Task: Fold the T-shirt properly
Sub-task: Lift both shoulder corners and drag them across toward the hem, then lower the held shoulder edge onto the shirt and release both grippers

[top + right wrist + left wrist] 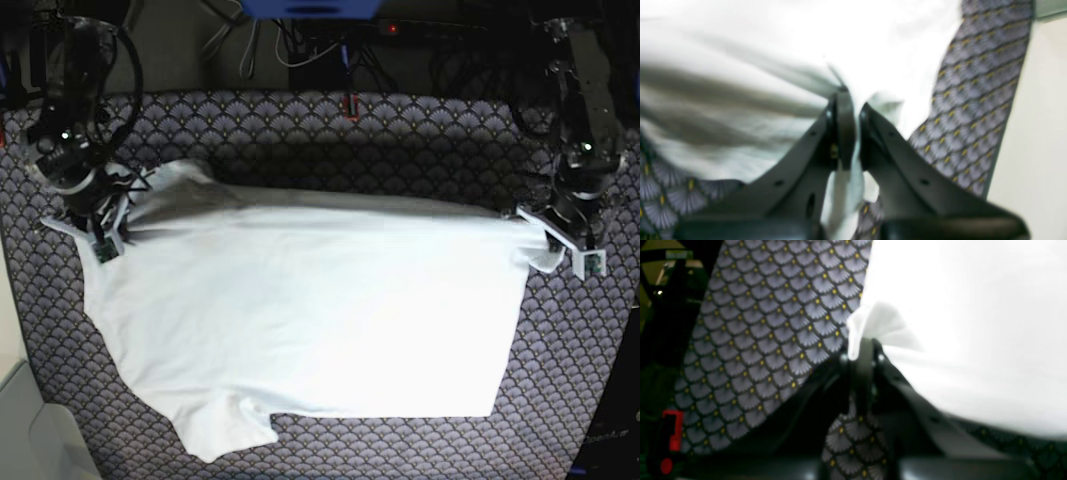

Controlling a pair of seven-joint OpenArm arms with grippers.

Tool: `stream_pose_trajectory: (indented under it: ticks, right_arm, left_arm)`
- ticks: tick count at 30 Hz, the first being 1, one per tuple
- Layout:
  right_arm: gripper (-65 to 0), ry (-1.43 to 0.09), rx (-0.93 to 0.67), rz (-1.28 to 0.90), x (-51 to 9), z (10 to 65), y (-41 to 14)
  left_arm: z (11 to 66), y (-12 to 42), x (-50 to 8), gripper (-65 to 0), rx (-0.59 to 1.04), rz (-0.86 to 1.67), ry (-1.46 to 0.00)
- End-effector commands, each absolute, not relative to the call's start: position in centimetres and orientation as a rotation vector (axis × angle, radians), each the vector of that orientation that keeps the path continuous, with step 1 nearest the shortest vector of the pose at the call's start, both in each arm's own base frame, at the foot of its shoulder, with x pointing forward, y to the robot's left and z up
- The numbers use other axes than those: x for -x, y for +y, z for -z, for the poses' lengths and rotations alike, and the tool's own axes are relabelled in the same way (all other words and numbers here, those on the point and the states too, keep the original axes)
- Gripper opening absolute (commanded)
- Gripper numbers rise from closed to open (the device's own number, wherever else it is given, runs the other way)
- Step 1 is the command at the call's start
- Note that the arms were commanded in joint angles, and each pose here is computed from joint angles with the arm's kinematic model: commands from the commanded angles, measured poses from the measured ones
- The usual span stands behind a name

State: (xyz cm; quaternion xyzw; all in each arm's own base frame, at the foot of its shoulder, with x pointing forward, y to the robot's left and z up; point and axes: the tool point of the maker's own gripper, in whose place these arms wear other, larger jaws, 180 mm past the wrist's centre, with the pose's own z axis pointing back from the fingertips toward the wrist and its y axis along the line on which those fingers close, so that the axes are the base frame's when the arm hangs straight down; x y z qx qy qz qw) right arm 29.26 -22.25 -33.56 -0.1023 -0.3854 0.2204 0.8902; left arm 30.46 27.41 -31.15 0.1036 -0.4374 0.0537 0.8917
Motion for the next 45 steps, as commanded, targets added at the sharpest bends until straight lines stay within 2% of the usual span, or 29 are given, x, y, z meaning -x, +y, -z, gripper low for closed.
stream_pose_trajectory:
  ticks: [1,6,13,18,28,37,45]
  right_arm:
    - [-65.0,-0.845,0.24,-0.457,-30.2,32.1,-22.7]
    - [-65.0,-0.875,0.238,-0.442,-32.3,31.4,-22.9]
    - [-65.0,-0.816,0.239,-0.422,-35.0,33.2,-24.6]
    - [-65.0,-0.788,0.231,-0.459,-37.2,33.6,-24.9]
    - [-65.0,-0.781,0.204,-0.457,-41.0,33.2,-25.3]
    - [-65.0,-0.834,0.158,-0.537,-42.5,33.3,-22.6]
    - [-65.0,-0.805,0.107,-0.545,-42.6,35.6,-22.4]
  left_arm:
    - [29.5,28.0,-31.5,-64.5,-0.256,-0.1,-0.955]
    - [29.3,25.6,-33.5,-64.5,-0.232,-0.038,-0.964]
    - [31.6,24.5,-35.9,-64.5,-0.24,-0.004,-0.906]
    - [32.2,26.0,-37.6,-64.5,-0.286,-0.02,-0.88]
    - [31.5,27.5,-41.0,-64.5,-0.358,-0.01,-0.938]
    - [31.1,28.7,-44.0,-64.5,-0.368,-0.028,-0.967]
    - [30.9,28.9,-45.6,-64.2,-0.354,-0.05,-0.959]
